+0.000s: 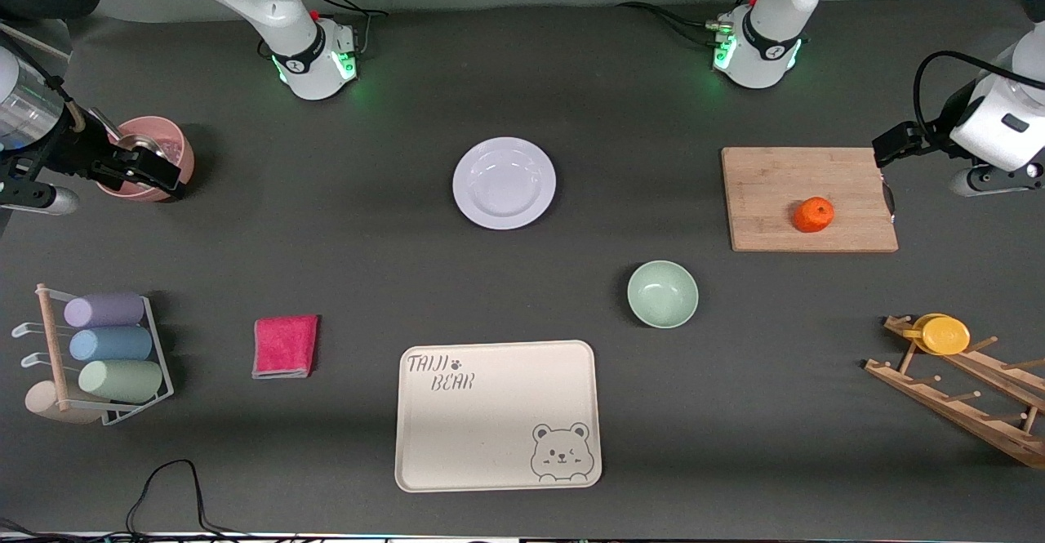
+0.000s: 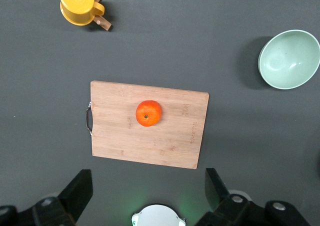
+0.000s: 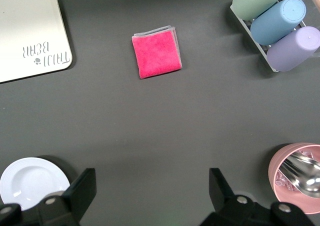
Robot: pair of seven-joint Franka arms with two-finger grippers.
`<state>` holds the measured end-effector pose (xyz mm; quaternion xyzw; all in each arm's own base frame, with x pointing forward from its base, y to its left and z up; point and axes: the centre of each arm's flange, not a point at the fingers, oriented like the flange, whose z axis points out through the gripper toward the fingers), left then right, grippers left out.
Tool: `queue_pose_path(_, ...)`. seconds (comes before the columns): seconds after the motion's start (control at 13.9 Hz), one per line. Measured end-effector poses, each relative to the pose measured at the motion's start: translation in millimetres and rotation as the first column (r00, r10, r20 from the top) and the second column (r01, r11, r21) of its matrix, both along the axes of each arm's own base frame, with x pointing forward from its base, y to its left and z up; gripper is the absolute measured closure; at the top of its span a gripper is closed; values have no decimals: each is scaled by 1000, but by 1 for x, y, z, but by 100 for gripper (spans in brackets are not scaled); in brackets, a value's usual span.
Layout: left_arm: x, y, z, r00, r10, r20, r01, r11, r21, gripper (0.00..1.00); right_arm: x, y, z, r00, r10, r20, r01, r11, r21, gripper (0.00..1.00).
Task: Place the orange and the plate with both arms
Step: 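Move the left gripper toward the orange on the cutting board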
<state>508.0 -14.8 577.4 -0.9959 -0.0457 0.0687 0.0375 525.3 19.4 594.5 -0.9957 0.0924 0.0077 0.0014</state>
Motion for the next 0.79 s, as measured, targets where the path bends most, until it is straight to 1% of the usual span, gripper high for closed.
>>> queue_pose_path(0.29,-3,0,-1,1000,-10,-29,9,1000,-5,0,0,0,-1,1000,0,-2,0,1000,0,0)
queue_pose_path(0.58,-4,9,-2,999,-5,-40,4,1000,-10,0,1,0,-2,1000,0,-5,0,1000,0,0)
queue_pose_path(0.79,-12,13,-1,996,4,-86,-5,1000,-9,0,2,1,-5,1000,1,-10,-1,1000,-1,0)
